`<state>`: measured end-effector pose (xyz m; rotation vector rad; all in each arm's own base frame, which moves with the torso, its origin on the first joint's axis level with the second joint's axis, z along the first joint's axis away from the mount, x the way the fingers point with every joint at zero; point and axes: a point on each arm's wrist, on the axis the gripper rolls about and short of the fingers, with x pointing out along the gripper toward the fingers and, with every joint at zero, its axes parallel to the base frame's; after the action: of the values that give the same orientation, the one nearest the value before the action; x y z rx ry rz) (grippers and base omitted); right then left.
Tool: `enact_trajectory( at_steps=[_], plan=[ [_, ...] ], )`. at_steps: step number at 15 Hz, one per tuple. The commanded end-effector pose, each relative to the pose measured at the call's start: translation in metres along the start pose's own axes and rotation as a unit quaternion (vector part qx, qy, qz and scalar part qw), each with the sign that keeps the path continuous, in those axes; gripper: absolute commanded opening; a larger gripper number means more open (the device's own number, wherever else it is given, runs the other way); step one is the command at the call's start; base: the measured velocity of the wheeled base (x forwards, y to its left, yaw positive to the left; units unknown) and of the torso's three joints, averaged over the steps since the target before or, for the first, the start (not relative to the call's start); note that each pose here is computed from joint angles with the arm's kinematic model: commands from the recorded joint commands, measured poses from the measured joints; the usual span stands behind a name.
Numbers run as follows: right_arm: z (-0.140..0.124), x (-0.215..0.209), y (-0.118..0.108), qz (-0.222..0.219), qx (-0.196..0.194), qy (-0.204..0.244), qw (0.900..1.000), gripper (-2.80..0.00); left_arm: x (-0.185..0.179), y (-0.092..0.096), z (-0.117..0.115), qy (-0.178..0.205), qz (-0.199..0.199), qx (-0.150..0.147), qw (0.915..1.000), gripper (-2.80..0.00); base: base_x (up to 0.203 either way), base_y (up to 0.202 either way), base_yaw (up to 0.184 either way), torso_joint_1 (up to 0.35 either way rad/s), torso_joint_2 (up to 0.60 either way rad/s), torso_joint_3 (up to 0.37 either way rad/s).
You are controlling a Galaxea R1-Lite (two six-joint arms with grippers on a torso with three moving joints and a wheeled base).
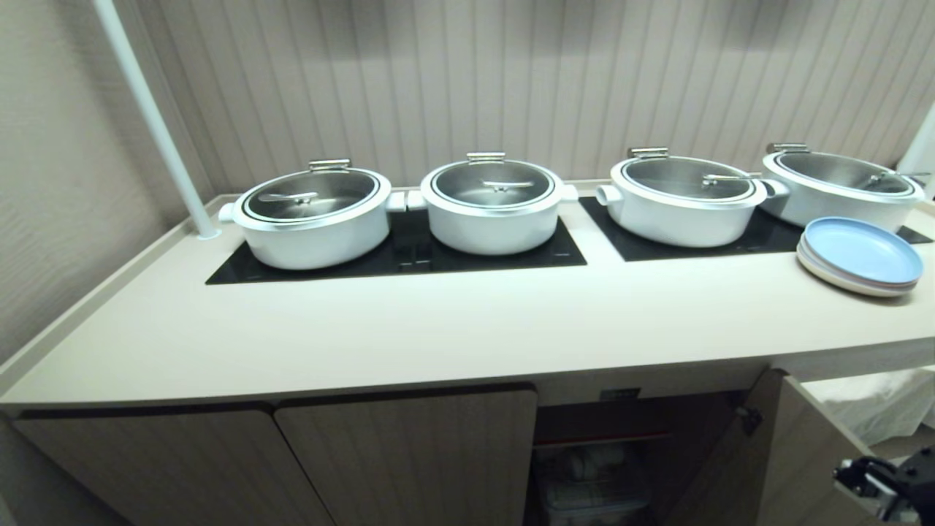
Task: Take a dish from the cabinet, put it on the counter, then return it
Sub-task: Put it back into the cabinet
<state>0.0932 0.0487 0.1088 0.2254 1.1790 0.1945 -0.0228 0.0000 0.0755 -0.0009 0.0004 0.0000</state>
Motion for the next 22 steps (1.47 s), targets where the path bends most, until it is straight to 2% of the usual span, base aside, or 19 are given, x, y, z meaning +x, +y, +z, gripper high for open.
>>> enact_trajectory(
  at_steps=[1, 15, 22],
  plan=[
    [-0.0007, 0.0003, -0.0004, -0.001, 0.002, 0.003, 1.000, -2.80, 0.0000, 0.0000, 0.0001, -0.001, 0.000, 0.000, 1.0000, -2.80, 0.000, 0.000, 0.000, -0.158, 0.32, 0.172],
    [-0.0025, 0.0006, -0.0015, -0.002, 0.002, 0.004, 1.000, -2.80, 0.0000, 0.0000, 0.0001, -0.001, 0.001, 0.000, 1.0000, -2.80, 0.000, 0.000, 0.000, -0.158, 0.34, 0.184],
    [-0.0038, 0.0011, -0.0023, -0.003, 0.003, 0.006, 1.000, -2.80, 0.0000, 0.0000, 0.0000, 0.000, 0.000, 0.000, 1.0000, -2.80, 0.000, 0.000, 0.000, -0.238, 0.52, 0.286]
  ],
)
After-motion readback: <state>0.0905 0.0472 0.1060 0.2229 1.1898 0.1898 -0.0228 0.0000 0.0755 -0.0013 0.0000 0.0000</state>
